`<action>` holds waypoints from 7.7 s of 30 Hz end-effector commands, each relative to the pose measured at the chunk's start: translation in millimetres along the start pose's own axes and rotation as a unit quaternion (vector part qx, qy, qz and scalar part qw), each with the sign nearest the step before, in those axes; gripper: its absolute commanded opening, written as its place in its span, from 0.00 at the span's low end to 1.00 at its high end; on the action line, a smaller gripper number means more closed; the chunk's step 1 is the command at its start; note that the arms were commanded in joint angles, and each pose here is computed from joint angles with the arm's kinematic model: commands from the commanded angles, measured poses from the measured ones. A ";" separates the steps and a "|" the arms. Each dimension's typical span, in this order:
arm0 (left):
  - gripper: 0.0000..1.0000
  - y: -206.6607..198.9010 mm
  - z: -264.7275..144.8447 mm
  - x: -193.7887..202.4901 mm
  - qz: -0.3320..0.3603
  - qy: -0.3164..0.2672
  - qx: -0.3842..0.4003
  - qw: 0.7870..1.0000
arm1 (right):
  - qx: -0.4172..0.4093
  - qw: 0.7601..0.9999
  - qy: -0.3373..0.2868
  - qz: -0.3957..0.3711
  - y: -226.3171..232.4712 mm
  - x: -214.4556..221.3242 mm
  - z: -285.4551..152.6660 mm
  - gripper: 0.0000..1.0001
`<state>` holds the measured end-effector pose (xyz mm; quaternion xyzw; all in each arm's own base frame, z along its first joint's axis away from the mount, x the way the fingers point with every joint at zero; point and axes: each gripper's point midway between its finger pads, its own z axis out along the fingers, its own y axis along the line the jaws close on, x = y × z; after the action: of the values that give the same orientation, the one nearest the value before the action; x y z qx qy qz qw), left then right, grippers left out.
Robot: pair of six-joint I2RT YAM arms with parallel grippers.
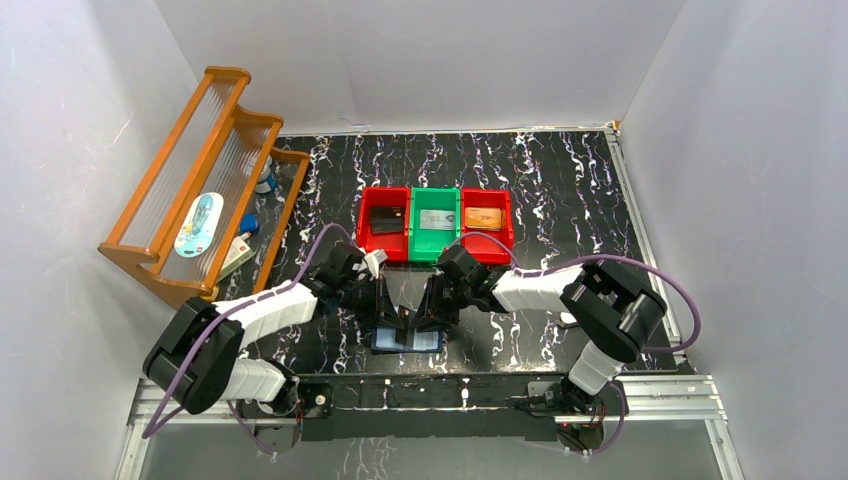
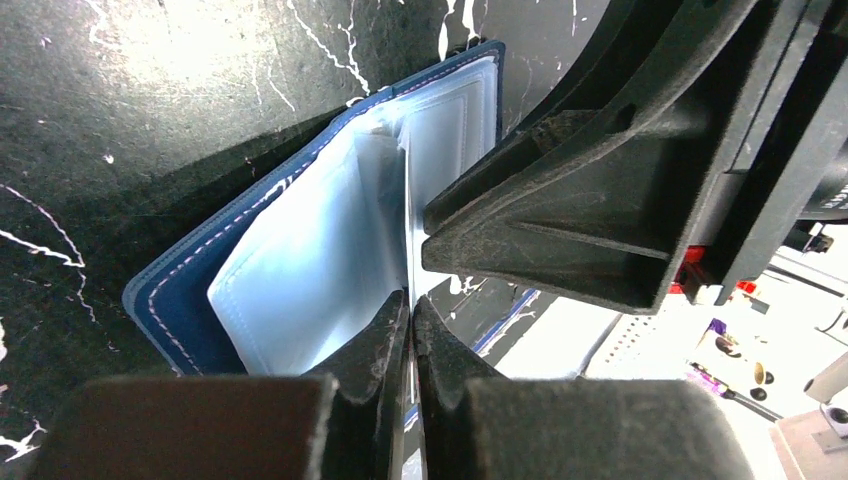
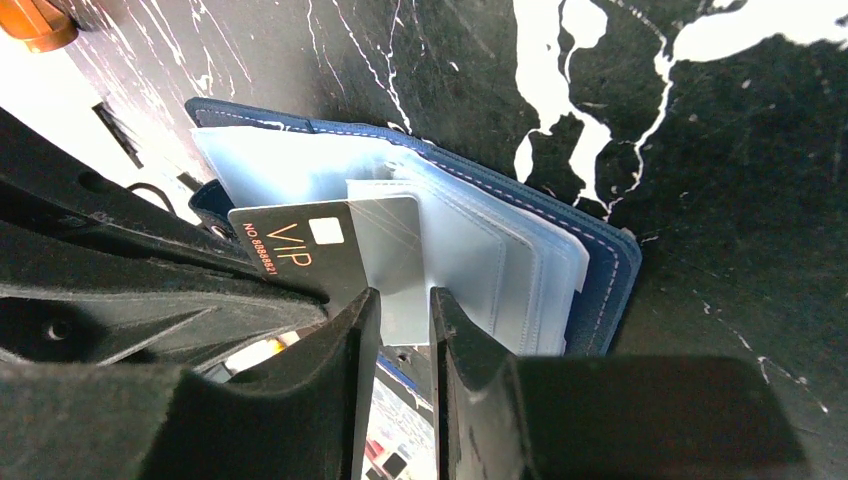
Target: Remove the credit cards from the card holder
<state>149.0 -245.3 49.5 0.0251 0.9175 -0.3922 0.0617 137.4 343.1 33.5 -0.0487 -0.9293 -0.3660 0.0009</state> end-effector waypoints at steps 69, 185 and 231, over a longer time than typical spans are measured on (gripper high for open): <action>0.00 -16.3 -90.2 -220.3 0.716 -0.095 -0.302 0.622 | -0.067 0.953 -0.295 0.010 -0.1 -55.1 -96.6 0.66; 0.24 47.1 -27.8 0.9 0.021 0.001 -0.123 0.992 | -0.010 0.993 -0.118 -0.007 8.4 -31.1 -33.2 0.49; 0.20 49.7 -25.0 0.9 0.006 -0.019 -0.133 0.991 | -0.014 0.990 -0.136 -0.039 24.8 -32.5 -44.1 0.73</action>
<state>151.4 -193.7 26.4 0.0203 0.9601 -0.2681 0.0772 163.2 323.6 62.4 -0.0641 -0.9260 -0.3542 -0.1138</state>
